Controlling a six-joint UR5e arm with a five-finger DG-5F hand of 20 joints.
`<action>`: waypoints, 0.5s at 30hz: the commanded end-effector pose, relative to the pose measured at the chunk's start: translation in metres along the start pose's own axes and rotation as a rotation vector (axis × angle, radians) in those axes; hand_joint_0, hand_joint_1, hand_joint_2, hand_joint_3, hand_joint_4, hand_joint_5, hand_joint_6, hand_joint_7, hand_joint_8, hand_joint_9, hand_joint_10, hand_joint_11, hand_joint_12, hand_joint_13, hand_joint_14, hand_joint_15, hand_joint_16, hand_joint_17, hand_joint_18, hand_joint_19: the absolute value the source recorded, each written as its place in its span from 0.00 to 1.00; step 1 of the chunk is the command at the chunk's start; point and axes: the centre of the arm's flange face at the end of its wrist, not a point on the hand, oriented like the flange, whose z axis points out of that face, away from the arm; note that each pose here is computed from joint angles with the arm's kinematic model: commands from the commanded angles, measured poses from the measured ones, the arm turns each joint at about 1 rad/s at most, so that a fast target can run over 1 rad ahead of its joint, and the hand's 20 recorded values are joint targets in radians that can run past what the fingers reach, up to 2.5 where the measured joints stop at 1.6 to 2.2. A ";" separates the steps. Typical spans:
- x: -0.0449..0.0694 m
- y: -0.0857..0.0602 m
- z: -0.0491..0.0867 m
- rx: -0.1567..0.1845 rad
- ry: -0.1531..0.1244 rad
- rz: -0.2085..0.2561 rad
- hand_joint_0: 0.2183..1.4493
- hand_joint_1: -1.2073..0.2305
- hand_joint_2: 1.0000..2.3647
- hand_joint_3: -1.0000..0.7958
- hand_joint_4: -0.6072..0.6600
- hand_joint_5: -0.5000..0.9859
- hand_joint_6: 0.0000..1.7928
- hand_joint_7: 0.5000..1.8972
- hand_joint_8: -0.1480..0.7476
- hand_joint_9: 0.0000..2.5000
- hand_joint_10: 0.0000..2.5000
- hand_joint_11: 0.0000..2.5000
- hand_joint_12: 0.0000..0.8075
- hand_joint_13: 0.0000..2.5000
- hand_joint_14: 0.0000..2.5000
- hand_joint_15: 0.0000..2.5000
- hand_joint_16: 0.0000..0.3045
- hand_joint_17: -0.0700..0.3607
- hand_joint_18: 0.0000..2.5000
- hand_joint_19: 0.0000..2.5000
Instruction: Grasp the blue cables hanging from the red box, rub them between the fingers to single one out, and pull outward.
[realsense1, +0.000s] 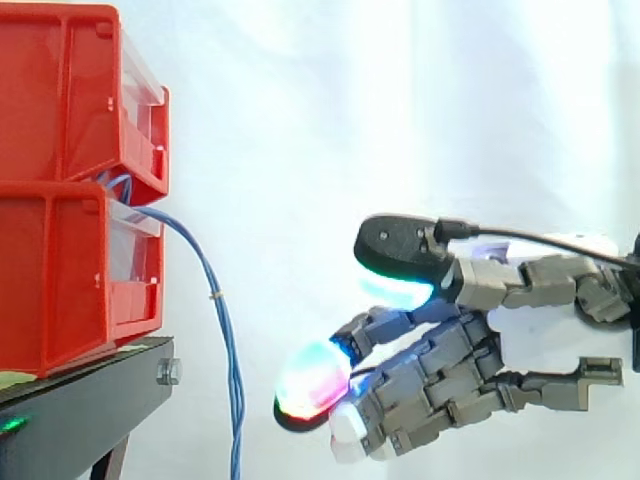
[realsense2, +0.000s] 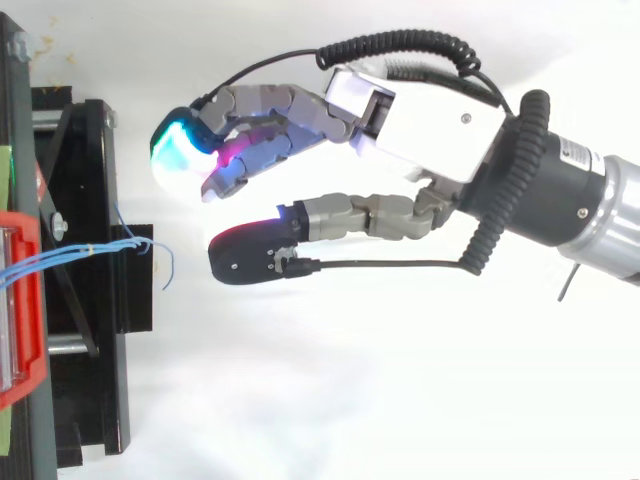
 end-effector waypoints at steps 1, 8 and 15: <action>0.006 -0.011 0.002 0.003 -0.004 -0.047 0.28 0.45 0.00 0.32 0.71 0.23 0.28 0.19 0.44 0.35 0.00 0.12 0.36 0.28 0.01 0.13 0.12 0.35 0.18 0.10; 0.018 -0.035 0.010 -0.023 0.004 -0.019 0.28 0.44 0.00 0.31 0.70 0.24 0.28 0.19 0.43 0.35 0.00 0.12 0.35 0.29 0.01 0.13 0.11 0.34 0.19 0.10; 0.024 -0.023 0.016 -0.091 -0.001 -0.026 0.28 0.43 0.00 0.31 0.71 0.24 0.28 0.20 0.43 0.35 0.00 0.13 0.36 0.28 0.01 0.13 0.11 0.34 0.18 0.09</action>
